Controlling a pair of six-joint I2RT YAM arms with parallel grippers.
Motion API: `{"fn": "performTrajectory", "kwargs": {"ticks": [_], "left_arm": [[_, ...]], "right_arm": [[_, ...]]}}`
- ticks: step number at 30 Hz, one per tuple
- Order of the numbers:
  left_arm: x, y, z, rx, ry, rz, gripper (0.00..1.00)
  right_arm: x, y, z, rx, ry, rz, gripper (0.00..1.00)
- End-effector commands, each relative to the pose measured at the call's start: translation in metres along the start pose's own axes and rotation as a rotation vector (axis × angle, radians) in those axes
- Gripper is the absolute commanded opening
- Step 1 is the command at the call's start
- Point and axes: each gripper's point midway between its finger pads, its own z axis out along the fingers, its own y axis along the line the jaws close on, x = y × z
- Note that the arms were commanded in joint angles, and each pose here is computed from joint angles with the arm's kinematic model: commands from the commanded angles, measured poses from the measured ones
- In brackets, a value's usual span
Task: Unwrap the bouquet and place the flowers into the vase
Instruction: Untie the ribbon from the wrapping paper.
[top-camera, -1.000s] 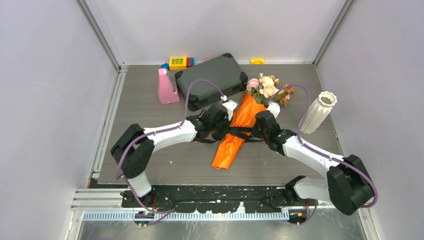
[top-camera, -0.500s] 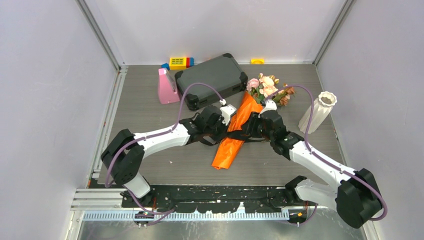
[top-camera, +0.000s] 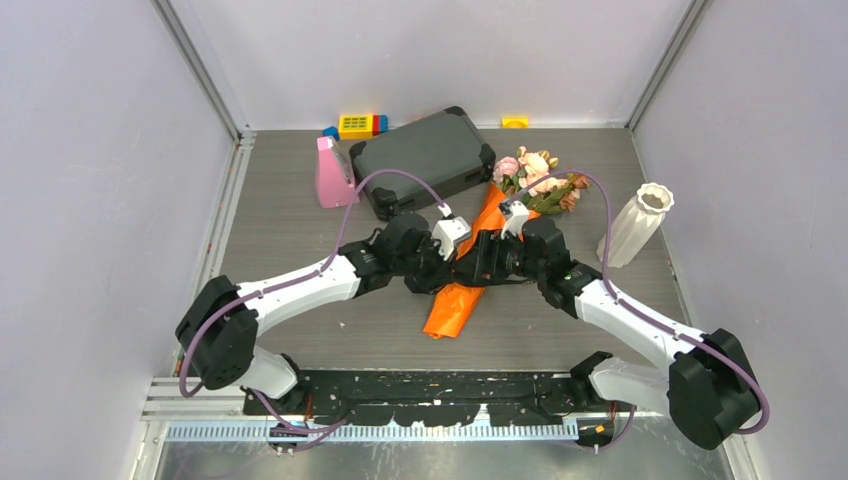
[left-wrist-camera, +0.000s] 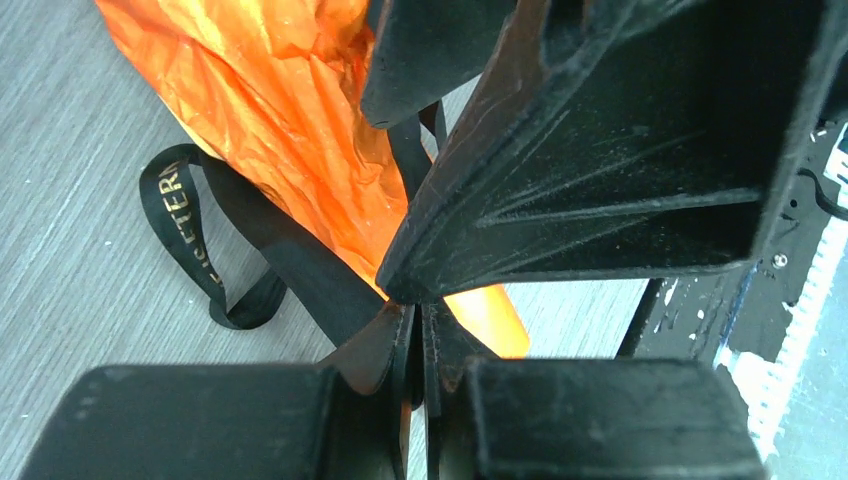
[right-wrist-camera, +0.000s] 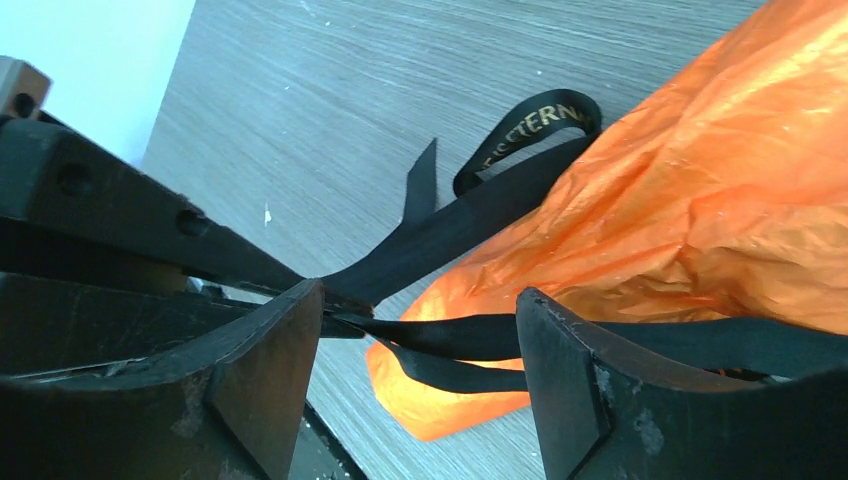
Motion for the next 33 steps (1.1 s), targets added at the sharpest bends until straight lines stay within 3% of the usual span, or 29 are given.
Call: {"fn": "performTrajectory", "kwargs": {"ticks": [1, 4, 7, 10, 14, 18, 33], "left_arm": [[-0.004, -0.010, -0.008, 0.066, -0.001, 0.043, 0.07], [-0.002, -0.001, -0.011, 0.013, 0.004, 0.034, 0.06], [-0.003, 0.009, -0.013, -0.052, -0.006, 0.022, 0.06], [-0.004, 0.012, -0.013, -0.071, -0.023, 0.012, 0.06], [-0.007, 0.013, -0.012, -0.079, -0.043, 0.005, 0.06], [-0.010, 0.014, -0.013, -0.085, -0.062, 0.005, 0.06], [-0.012, -0.002, -0.008, 0.011, -0.084, -0.002, 0.06]], "right_arm": [[-0.006, 0.022, -0.001, -0.116, -0.017, -0.041, 0.77], [-0.014, 0.009, -0.002, -0.023, -0.054, -0.007, 0.78], [-0.020, -0.032, -0.010, 0.236, -0.107, 0.130, 0.78], [-0.021, -0.047, -0.018, 0.362, -0.135, 0.274, 0.77], [-0.005, -0.036, -0.014, 0.312, -0.104, 0.495, 0.70], [0.000, -0.034, -0.014, 0.292, -0.125, 0.612, 0.69], [-0.015, -0.027, 0.014, 0.233, -0.146, 0.687, 0.66]]}}
